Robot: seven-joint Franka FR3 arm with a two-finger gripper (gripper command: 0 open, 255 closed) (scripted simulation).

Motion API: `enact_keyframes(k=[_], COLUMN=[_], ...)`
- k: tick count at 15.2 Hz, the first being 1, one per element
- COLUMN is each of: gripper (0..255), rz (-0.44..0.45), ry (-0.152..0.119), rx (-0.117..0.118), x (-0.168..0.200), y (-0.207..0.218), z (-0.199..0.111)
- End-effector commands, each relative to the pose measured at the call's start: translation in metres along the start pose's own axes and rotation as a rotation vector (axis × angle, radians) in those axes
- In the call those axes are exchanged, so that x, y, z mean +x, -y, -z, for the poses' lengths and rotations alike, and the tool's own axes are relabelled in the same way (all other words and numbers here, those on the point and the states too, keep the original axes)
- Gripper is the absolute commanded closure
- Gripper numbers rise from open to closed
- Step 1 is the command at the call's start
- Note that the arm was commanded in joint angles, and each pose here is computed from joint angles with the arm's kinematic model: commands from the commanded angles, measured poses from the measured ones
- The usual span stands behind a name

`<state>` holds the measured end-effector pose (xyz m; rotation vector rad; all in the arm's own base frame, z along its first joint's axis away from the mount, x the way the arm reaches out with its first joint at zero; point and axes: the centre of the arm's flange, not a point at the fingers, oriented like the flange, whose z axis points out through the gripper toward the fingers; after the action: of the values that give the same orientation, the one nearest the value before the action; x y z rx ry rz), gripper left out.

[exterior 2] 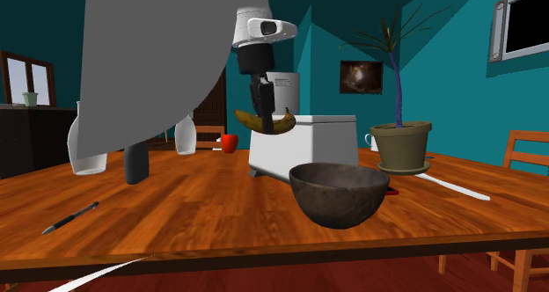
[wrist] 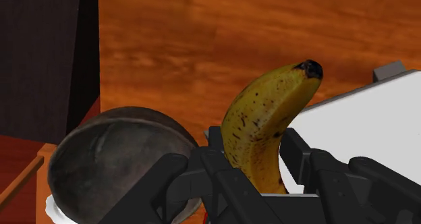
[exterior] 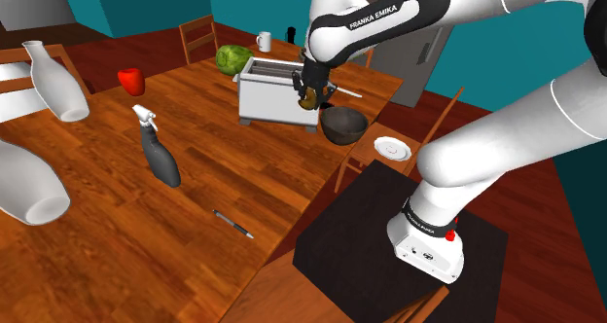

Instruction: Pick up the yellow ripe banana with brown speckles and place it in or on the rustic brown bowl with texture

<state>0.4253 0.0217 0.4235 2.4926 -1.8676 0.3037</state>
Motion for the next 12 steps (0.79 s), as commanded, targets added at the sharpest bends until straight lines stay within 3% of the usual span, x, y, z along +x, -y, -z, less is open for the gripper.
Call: enact_keyframes(k=[1, 12], gripper=[255, 255], rz=[0.000, 0.000], ry=[0.000, 0.000], rx=[0.000, 0.000], x=[0.010, 0.109], y=[-0.009, -0.117], z=[0.002, -0.016])
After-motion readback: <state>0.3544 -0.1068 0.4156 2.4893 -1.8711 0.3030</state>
